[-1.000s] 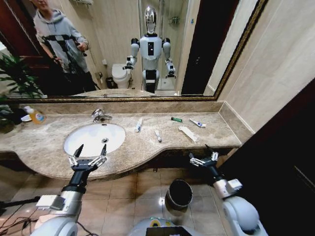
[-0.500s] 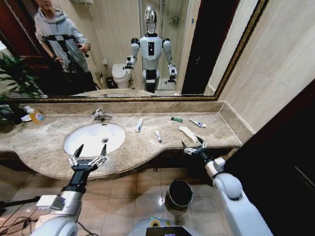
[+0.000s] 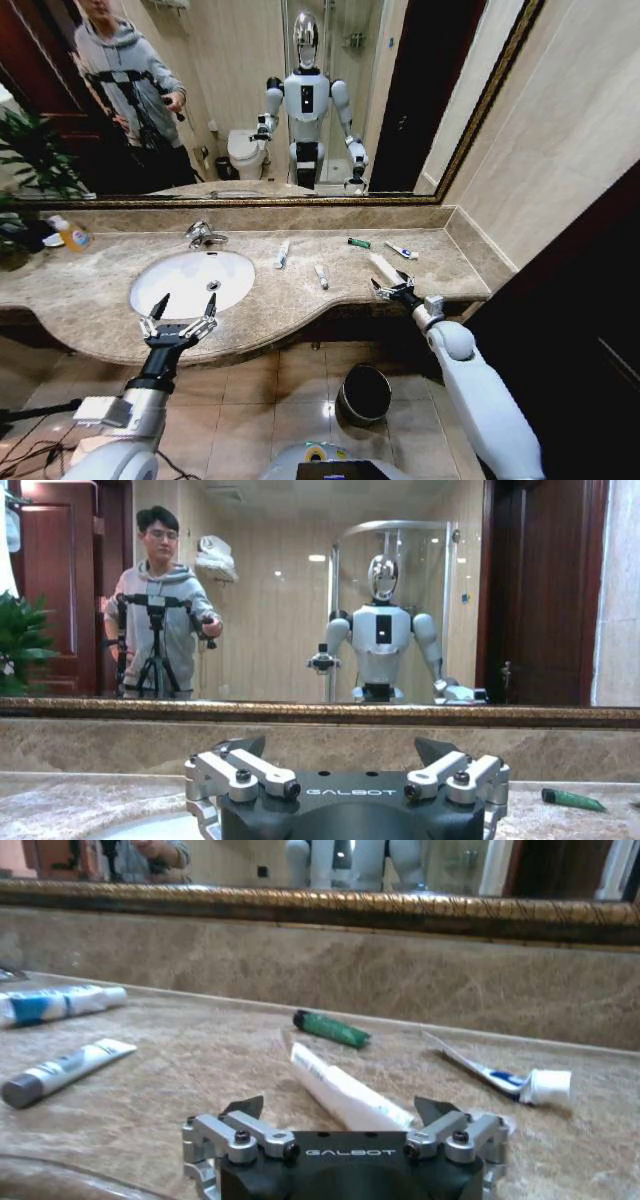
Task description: Pick up the trash from the sink and place it in the trash bin.
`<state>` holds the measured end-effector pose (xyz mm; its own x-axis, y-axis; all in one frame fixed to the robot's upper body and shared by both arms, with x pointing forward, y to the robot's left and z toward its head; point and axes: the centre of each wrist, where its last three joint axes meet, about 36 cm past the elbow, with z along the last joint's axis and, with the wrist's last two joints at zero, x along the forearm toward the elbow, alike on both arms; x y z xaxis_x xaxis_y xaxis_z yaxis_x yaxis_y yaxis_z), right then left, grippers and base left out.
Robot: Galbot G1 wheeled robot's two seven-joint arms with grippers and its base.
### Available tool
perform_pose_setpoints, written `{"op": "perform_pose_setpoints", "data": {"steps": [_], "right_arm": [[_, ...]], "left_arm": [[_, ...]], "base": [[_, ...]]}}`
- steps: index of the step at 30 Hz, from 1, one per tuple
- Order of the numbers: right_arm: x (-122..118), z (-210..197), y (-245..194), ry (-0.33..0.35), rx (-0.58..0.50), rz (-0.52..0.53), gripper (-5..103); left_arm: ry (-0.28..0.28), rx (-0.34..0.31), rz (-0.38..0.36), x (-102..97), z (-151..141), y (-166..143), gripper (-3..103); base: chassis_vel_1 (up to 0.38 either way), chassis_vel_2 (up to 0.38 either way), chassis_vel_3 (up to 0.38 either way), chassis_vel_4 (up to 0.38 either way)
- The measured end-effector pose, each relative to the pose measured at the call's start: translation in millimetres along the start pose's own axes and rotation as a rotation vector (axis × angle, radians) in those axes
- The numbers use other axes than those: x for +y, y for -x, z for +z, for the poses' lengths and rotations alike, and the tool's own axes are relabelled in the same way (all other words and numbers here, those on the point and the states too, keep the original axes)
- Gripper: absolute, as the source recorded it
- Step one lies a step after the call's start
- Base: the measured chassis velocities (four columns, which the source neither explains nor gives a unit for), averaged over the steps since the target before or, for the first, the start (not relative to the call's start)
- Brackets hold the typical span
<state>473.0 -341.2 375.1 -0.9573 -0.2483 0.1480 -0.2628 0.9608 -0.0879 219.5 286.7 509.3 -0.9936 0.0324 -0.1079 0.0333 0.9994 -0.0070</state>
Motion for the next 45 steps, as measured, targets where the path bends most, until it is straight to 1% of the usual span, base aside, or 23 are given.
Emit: {"op": "perform_pose_setpoints", "data": {"steps": [1, 5, 6, 9, 11, 12, 13, 15, 16, 17, 19, 20, 21, 23, 24, 25, 29, 30, 32, 33, 36, 39, 45], "right_arm": [[0, 0, 0, 0.0, 0.0, 0.0, 102], [-3, 5, 7, 0.002, 0.002, 0.01, 88], [-3, 5, 7, 0.002, 0.002, 0.01, 88], [-4, 4, 7, -0.003, 0.002, 0.006, 77], [-4, 4, 7, -0.003, 0.002, 0.005, 77], [-4, 4, 8, -0.003, 0.001, 0.004, 73], [-4, 4, 8, -0.003, 0.001, 0.004, 73], [-3, 5, 8, -0.002, 0.001, 0.003, 64], [-3, 5, 7, -0.001, 0.001, 0.002, 64], [-2, 5, 7, 0.003, 0.0, -0.002, 56], [-1, 5, 6, 0.005, -0.001, -0.003, 56], [-1, 5, 6, 0.009, -0.004, -0.004, 48], [-1, 4, 5, 0.011, -0.007, -0.003, 45], [-1, 4, 5, 0.012, -0.008, -0.003, 45], [-1, 3, 4, 0.014, -0.014, -0.002, 40], [-1, 3, 4, 0.014, -0.014, -0.002, 40], [-2, 2, -2, 0.012, -0.029, 0.004, 25], [-2, 2, -2, 0.012, -0.029, 0.004, 25], [-3, 3, -5, 0.012, -0.034, 0.012, 17], [-3, 3, -5, 0.012, -0.034, 0.012, 17], [-6, 3, -9, 0.011, -0.038, 0.019, 5], [-7, 3, -11, 0.011, -0.041, 0.024, 1], [-7, -5, -25, 0.023, -0.074, 0.029, 0]], "left_arm": [[0.0, 0.0, 0.0, 0.0, 0, 0, 100], [0.0, 0.0, 0.0, 0.0, 0, 0, 100], [0.0, 0.0, 0.0, 0.0, 0, 0, 100], [0.0, 0.0, 0.0, 0.0, 0, 0, 100], [0.0, 0.0, 0.0, 0.0, 0, 0, 100], [0.0, 0.0, 0.0, 0.0, 0, 0, 100], [0.0, 0.0, 0.0, 0.0, 0, 0, 100], [0.0, 0.0, 0.0, 0.0, 0, 0, 100], [0.0, 0.0, 0.0, 0.0, 0, 0, 100], [0.0, 0.0, 0.0, 0.0, 0, 0, 100], [0.0, 0.0, 0.0, 0.0, 0, 0, 100], [0.0, 0.0, 0.0, 0.0, 0, 0, 100], [0.0, 0.0, 0.0, 0.0, 0, 0, 100], [0.0, 0.0, 0.0, 0.0, 0, 0, 100], [0.0, 0.0, 0.0, 0.0, 0, 0, 100], [0.0, 0.0, 0.0, 0.0, 0, 0, 100], [0.0, 0.0, 0.0, 0.0, 0, 0, 100], [0.0, 0.0, 0.0, 0.0, 0, 0, 100], [0.0, 0.0, 0.0, 0.0, 0, 0, 100], [0.0, 0.0, 0.0, 0.0, 0, 0, 100], [0.0, 0.0, 0.0, 0.0, 0, 0, 100], [0.0, 0.0, 0.0, 0.0, 0, 0, 100], [0.0, 0.0, 0.0, 0.0, 0, 0, 100]], "base": [[0.0, 0.0, 0.0, 0.0], [0.0, 0.0, 0.0, 0.0], [0.0, 0.0, 0.0, 0.0], [0.0, 0.0, 0.0, 0.0], [0.0, 0.0, 0.0, 0.0], [0.0, 0.0, 0.0, 0.0], [0.0, 0.0, 0.0, 0.0], [0.0, 0.0, 0.0, 0.0], [0.0, 0.0, 0.0, 0.0], [0.0, 0.0, 0.0, 0.0], [0.0, 0.0, 0.0, 0.0], [0.0, 0.0, 0.0, 0.0], [0.0, 0.0, 0.0, 0.0], [0.0, 0.0, 0.0, 0.0], [0.0, 0.0, 0.0, 0.0], [0.0, 0.0, 0.0, 0.0], [0.0, 0.0, 0.0, 0.0], [0.0, 0.0, 0.0, 0.0], [0.0, 0.0, 0.0, 0.0], [0.0, 0.0, 0.0, 0.0], [0.0, 0.0, 0.0, 0.0], [0.0, 0.0, 0.0, 0.0], [0.0, 0.0, 0.0, 0.0]]}}
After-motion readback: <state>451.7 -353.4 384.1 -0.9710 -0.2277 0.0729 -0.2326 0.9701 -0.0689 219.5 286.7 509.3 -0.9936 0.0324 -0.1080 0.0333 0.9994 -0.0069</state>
